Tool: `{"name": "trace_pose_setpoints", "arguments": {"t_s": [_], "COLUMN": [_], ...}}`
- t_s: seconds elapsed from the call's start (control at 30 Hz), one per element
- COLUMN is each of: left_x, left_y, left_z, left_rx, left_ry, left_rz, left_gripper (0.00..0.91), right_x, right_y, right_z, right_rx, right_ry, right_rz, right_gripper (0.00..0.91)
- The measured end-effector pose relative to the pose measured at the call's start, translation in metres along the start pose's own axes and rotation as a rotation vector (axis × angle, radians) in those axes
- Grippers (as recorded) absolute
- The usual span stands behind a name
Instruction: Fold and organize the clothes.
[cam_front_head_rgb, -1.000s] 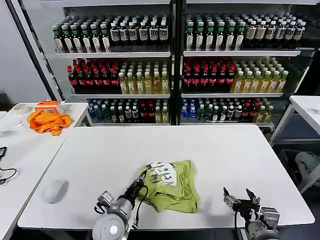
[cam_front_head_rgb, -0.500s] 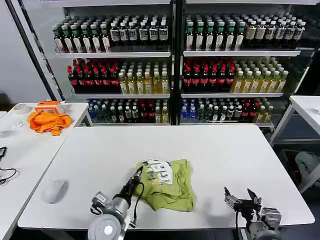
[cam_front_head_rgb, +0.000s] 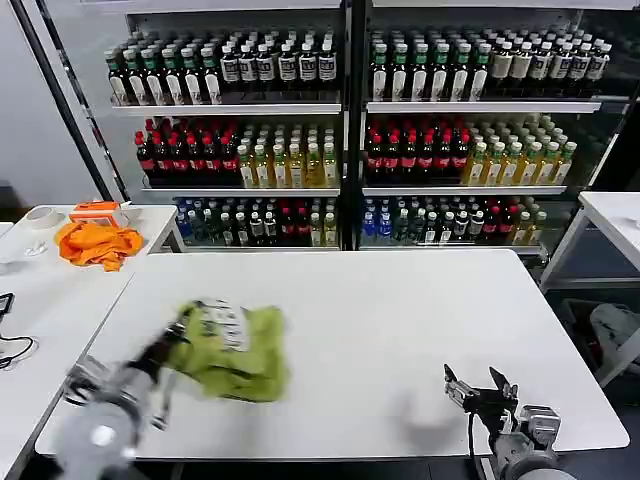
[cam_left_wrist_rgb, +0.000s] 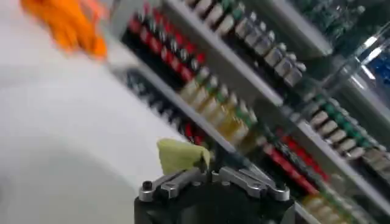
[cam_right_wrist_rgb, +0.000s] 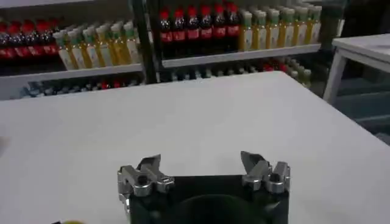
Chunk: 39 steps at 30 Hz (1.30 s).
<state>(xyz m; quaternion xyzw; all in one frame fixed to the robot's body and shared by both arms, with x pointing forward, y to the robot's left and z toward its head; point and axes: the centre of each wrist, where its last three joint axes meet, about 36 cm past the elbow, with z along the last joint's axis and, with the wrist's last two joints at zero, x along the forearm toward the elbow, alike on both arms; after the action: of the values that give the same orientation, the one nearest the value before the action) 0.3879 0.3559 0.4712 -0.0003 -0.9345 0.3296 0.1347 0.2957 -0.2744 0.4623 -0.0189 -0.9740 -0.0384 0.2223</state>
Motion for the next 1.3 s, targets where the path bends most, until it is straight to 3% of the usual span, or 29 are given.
{"name": "trace_pose_setpoints", "arguments": {"t_s": [0.1,0.17,0.3,0.53,0.77,1.0,1.23,1.27,1.3], "left_x": [0.005,0.008,0.006,-0.017,-0.043,-0.072,-0.101,-0.105,-0.109], "left_y": [0.002,-0.004,-0.013,-0.022,-0.051,-0.094,-0.142,-0.150,-0.156], "left_z": [-0.041,-0.055,-0.054,0.009,0.065,0.107,0.139,0.143,0.146], "left_rx": [-0.116,-0.195,-0.354,-0.613,-0.779,-0.829,-0.768,-0.751,-0.736], "left_ry": [-0.019,-0.017,0.024,0.155,0.224,0.262,0.275,0.275,0.275], "left_rz": [-0.006,0.004,0.017,0.028,0.093,0.161,0.219,0.227,0.234], "left_gripper": [0.030,0.030,0.030,0.030,0.030,0.030,0.030,0.111,0.363], "right_x": [-0.001,-0.002,-0.002,-0.003,-0.003,-0.007,-0.010,-0.011,-0.011], "right_y": [0.000,0.001,0.001,0.001,0.001,0.000,0.000,0.000,-0.001], "right_z": [-0.002,-0.002,-0.001,-0.002,0.000,0.001,-0.001,-0.001,-0.001], "right_rx": [-0.003,-0.004,-0.003,0.005,0.003,-0.001,-0.002,-0.001,0.000], "right_ry": [-0.006,-0.007,-0.007,-0.011,-0.007,-0.006,-0.009,-0.009,-0.009], "right_rz": [-0.006,-0.008,-0.012,-0.009,-0.002,0.006,0.005,0.005,0.004], "right_gripper": [0.907,0.907,0.907,0.907,0.907,0.907,0.907,0.907,0.907]}}
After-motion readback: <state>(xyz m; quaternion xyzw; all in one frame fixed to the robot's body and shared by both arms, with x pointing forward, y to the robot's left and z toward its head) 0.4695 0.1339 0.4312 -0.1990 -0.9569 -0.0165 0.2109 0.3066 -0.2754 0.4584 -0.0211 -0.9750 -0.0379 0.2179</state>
